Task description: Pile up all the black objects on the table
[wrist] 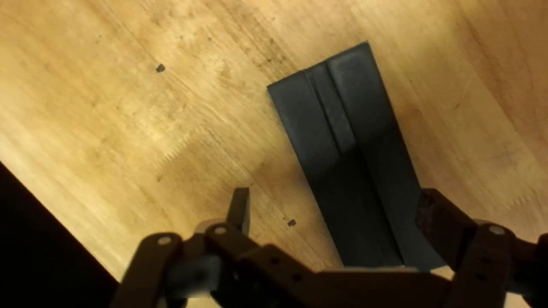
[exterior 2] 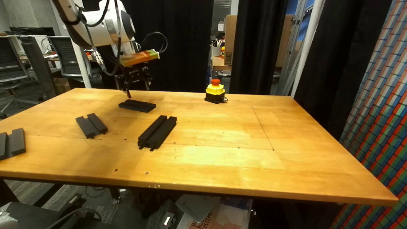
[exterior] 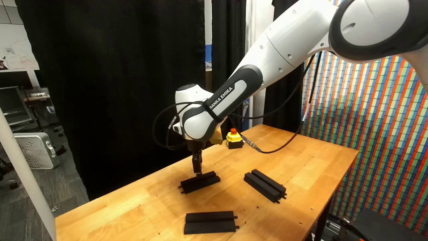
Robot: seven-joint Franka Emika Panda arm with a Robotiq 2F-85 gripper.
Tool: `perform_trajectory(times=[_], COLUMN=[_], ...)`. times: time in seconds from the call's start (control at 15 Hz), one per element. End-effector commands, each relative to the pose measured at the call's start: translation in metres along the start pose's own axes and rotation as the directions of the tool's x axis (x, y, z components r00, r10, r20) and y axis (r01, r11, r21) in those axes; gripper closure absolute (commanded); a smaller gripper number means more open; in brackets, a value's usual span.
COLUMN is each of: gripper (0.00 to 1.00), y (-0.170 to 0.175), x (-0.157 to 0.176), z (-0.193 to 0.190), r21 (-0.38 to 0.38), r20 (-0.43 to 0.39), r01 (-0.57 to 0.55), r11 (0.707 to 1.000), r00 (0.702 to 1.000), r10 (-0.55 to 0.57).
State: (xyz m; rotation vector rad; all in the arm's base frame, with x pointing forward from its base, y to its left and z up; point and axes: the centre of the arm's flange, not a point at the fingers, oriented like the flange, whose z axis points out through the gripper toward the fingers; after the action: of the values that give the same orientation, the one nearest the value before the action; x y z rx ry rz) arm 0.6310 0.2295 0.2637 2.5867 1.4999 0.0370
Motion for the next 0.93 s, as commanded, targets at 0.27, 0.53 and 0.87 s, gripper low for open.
perform_trajectory(times=[0.27,0.53,0.87], gripper=[0.0,0.0,0.0], y=[0.02,0.015,0.003], x=[-0.001,0.001,0.002], z=[0.02,0.019,0.015], r21=[-0.06,-0.027,-0.013], r20=[-0.098,-0.072,-0.064], r01=[0.307,0.324,0.326], r11=[0.95,0.946,0.945], r00=[0.945,0.943,0.943], r10=[-0.312,-0.325,-0.326])
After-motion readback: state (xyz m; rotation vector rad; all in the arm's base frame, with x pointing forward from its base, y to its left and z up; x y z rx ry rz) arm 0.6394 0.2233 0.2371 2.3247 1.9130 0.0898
